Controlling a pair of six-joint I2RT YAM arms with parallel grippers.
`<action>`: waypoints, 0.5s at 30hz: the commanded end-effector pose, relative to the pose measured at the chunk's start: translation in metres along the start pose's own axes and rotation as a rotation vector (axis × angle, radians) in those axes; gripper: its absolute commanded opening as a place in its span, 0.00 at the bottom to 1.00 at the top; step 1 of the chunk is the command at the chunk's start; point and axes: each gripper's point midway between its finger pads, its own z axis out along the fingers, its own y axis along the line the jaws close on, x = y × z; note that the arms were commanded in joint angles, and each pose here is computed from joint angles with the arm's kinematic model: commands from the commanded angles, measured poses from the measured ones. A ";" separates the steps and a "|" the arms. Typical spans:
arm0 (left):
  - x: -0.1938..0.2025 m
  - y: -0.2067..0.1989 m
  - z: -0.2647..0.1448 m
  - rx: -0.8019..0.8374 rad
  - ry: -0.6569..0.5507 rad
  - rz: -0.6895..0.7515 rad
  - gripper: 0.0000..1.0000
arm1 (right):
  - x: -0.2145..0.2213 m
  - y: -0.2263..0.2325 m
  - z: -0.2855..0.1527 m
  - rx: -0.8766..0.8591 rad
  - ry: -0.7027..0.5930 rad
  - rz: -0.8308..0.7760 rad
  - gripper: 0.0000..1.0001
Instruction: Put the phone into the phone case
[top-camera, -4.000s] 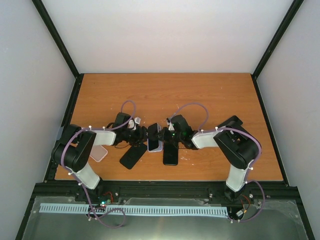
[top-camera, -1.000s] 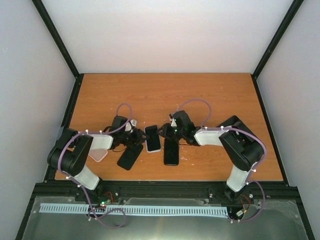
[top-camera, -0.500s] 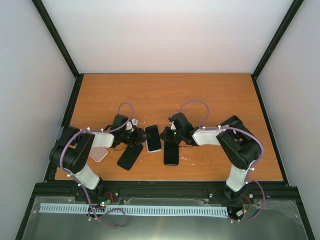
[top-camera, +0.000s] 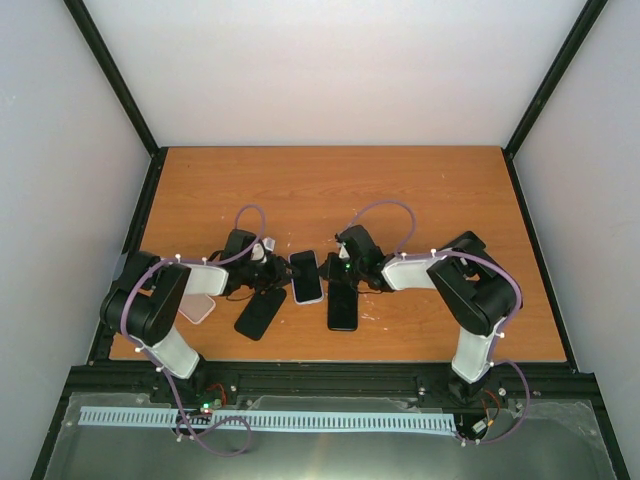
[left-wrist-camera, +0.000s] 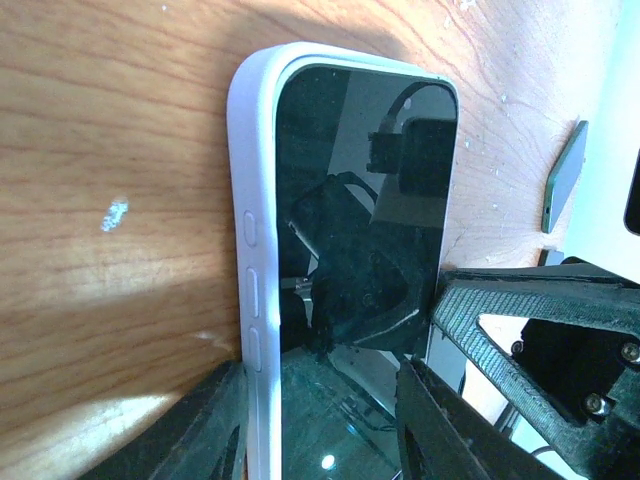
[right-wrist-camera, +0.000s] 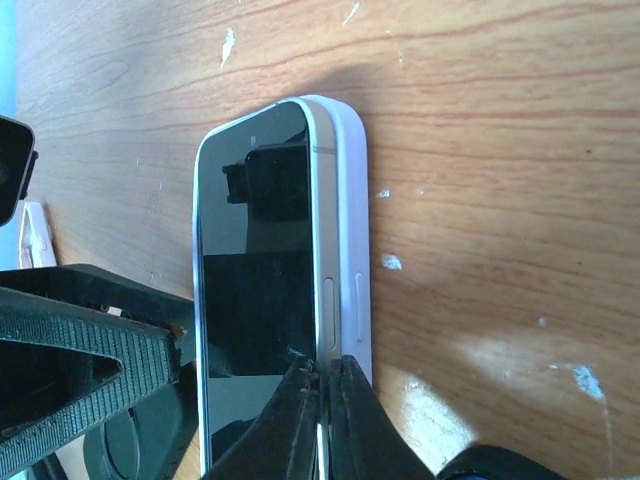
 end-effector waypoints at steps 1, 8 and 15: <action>0.002 0.000 0.002 0.001 -0.005 0.007 0.41 | 0.006 0.022 0.004 -0.052 0.026 -0.053 0.09; 0.001 0.011 -0.001 -0.059 -0.020 0.009 0.41 | 0.001 0.006 -0.003 0.033 -0.004 -0.063 0.37; 0.004 0.013 0.000 -0.057 -0.013 0.008 0.38 | 0.014 -0.005 0.013 0.038 0.063 -0.031 0.44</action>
